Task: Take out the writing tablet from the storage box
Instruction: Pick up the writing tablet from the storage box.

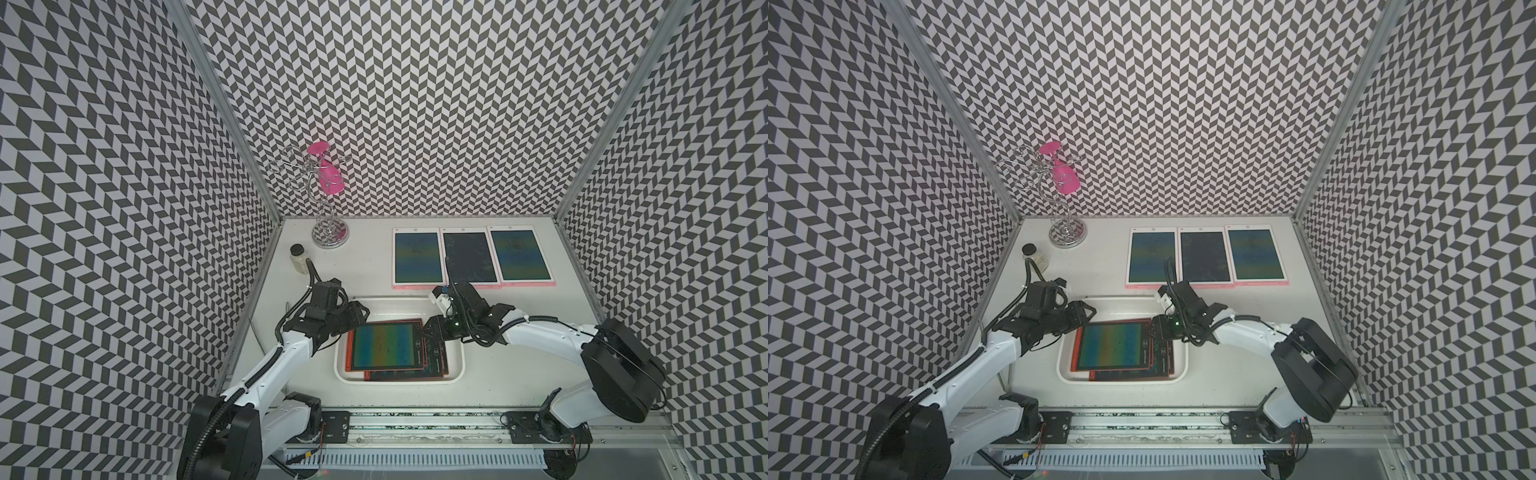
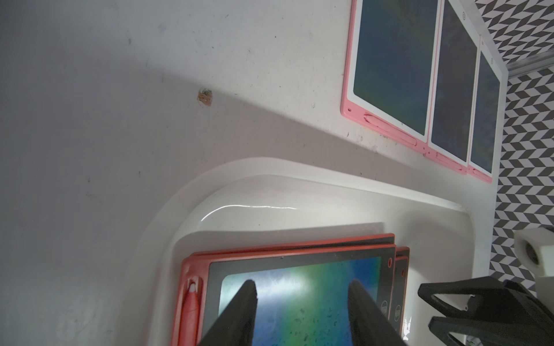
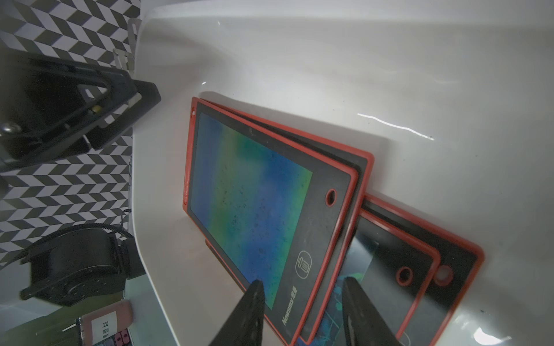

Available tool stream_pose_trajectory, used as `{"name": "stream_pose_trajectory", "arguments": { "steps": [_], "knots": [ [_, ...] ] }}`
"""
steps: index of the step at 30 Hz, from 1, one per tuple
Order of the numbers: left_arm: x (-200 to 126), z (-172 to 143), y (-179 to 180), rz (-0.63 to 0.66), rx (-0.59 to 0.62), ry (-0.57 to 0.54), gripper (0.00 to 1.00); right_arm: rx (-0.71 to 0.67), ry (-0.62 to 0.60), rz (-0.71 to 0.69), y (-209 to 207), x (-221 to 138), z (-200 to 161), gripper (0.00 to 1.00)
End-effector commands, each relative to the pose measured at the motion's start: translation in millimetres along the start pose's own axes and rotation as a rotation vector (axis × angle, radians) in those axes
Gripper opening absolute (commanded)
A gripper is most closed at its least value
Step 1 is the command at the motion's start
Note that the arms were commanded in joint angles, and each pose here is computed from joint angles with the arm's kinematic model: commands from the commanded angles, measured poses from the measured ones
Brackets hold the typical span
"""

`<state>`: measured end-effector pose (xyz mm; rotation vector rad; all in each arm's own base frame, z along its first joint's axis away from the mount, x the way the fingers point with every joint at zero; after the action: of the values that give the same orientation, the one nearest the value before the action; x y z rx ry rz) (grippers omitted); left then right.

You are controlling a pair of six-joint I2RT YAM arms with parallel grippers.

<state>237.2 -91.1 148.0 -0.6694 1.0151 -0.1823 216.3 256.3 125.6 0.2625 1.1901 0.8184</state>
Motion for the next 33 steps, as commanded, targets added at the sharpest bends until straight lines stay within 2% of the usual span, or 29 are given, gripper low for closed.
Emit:
{"name": "stream_pose_trajectory", "arguments": {
  "steps": [1, 33],
  "knots": [
    [1, -3, 6, 0.036, -0.008, 0.0, 0.51, -0.016, -0.058, 0.011, 7, 3, 15, 0.43],
    [24, -18, 25, 0.104, -0.028, 0.049, 0.5, -0.006, -0.031, 0.004, 7, 27, 19, 0.41]
  ]
}}
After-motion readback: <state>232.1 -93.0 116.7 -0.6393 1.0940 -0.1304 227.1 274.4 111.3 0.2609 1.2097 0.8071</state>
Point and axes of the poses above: each gripper's point midway between its finger pads, its own x axis out along the fingers, its own y axis along the line the jaws close on, z = x × y, the point moved 7 cm from there along -x, back along the fingers, and after that the axes turned 5 degrees about -x, right-handed, at the moved point
